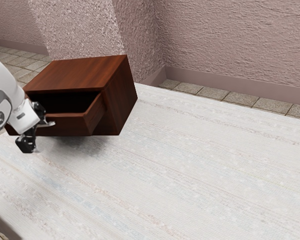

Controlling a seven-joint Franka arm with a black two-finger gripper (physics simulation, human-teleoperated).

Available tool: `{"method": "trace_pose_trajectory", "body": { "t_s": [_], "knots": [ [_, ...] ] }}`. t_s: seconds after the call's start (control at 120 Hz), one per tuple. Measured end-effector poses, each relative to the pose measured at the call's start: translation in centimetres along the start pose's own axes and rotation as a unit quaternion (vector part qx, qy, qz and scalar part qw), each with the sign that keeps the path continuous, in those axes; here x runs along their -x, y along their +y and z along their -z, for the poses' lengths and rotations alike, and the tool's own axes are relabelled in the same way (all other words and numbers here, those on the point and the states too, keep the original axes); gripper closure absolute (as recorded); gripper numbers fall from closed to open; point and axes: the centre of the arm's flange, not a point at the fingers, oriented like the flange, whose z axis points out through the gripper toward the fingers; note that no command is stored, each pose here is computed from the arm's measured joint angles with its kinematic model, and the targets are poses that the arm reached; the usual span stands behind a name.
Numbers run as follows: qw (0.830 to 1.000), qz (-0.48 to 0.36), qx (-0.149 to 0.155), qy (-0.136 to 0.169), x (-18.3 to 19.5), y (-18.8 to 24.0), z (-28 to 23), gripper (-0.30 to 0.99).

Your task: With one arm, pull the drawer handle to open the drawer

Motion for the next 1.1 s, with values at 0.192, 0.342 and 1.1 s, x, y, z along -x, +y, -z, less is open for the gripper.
{"method": "trace_pose_trajectory", "body": {
  "t_s": [0.192,0.342,1.1],
  "knots": [
    [1.0,-0.002,0.004,0.001,0.2,0.7,0.4,0.03],
    [1.0,-0.007,0.006,0.003,0.4,1.6,1.0,0.04],
    [1.0,-0.014,0.009,-0.008,2.3,3.6,3.7,0.11]
  ]
}}
